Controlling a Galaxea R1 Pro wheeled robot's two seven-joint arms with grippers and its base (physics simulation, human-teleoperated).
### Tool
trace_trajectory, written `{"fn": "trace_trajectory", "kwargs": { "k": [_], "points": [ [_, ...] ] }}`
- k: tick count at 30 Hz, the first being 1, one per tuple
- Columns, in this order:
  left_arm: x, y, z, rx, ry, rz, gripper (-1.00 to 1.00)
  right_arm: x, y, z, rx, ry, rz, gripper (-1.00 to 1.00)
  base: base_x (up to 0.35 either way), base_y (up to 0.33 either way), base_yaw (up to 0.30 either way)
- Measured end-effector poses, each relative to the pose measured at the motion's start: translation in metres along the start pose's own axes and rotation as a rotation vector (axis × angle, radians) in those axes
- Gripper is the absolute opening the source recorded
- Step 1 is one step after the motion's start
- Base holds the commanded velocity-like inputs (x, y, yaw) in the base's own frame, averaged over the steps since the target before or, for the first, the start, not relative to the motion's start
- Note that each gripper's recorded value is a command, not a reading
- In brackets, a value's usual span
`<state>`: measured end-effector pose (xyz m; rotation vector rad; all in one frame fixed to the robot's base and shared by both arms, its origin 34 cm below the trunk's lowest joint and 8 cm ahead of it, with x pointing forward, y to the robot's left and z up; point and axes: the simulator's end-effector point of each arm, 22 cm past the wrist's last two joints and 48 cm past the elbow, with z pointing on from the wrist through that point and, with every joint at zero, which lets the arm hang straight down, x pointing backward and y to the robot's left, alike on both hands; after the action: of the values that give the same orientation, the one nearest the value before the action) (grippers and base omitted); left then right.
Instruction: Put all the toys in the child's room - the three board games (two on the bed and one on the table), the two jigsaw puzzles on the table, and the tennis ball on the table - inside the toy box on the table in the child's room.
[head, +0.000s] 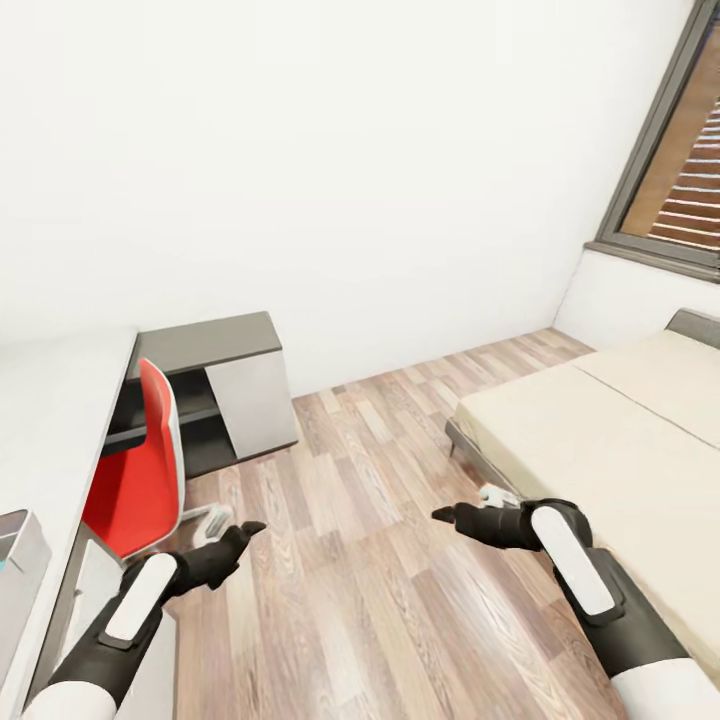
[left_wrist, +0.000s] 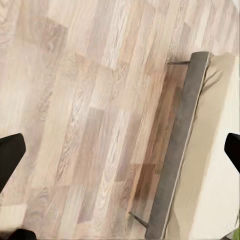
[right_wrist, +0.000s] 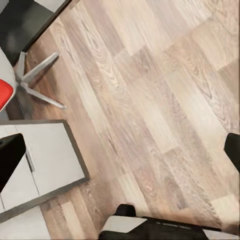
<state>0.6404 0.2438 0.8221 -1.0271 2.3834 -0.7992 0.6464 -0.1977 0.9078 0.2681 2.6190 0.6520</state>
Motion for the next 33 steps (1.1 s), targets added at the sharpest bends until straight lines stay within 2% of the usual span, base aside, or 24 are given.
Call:
{"fn": "trace_trajectory", "kwargs": {
  "k": [4,6,8,11,14,16,17,18,20,21,25,28,33],
  "points": [
    [0.027,0.092,0.009,-0.189,0.017,-0.044,1.00,0.062,-0.037,0.039,0.146,0.111,-0.050,1.00,0.000,0.000,-0.058],
    [0.040,0.135,0.007,-0.284,0.024,-0.040,1.00,0.099,-0.061,0.057,0.219,0.160,-0.075,1.00,0.000,0.000,-0.029],
    [0.051,0.177,0.000,-0.385,0.032,-0.004,1.00,0.133,-0.086,0.072,0.284,0.184,-0.087,1.00,0.000,0.000,-0.019],
    [0.059,0.232,-0.017,-0.523,0.046,0.078,1.00,0.178,-0.117,0.089,0.347,0.191,-0.089,1.00,0.000,0.000,-0.011],
    [0.067,0.277,-0.037,-0.633,0.075,0.154,1.00,0.225,-0.139,0.098,0.366,0.215,-0.091,1.00,0.000,0.000,-0.005],
    [0.079,0.305,-0.052,-0.696,0.107,0.188,1.00,0.257,-0.151,0.099,0.360,0.248,-0.107,1.00,0.000,0.000,-0.003],
    [0.086,0.318,-0.059,-0.722,0.124,0.201,1.00,0.273,-0.157,0.098,0.357,0.268,-0.120,1.00,0.000,0.000,-0.002],
    [0.086,0.318,-0.059,-0.723,0.124,0.201,1.00,0.273,-0.157,0.098,0.357,0.268,-0.121,1.00,0.000,0.000,-0.002],
    [0.106,0.350,-0.081,-0.786,0.167,0.232,1.00,0.311,-0.174,0.091,0.355,0.313,-0.161,1.00,0.000,0.000,-0.001],
    [0.107,0.351,-0.081,-0.787,0.168,0.232,1.00,0.313,-0.174,0.091,0.355,0.315,-0.162,1.00,0.000,0.000,-0.001],
    [0.129,0.387,-0.108,-0.855,0.203,0.280,1.00,0.342,-0.193,0.081,0.360,0.336,-0.199,1.00,0.000,0.000,0.000],
    [0.137,0.408,-0.125,-0.890,0.191,0.332,1.00,0.363,-0.205,0.072,0.372,0.360,-0.209,1.00,0.000,0.000,0.000],
    [0.149,0.435,-0.149,-0.921,0.129,0.395,1.00,0.399,-0.221,0.056,0.397,0.411,-0.210,1.00,0.000,0.000,0.000]
  ]
}}
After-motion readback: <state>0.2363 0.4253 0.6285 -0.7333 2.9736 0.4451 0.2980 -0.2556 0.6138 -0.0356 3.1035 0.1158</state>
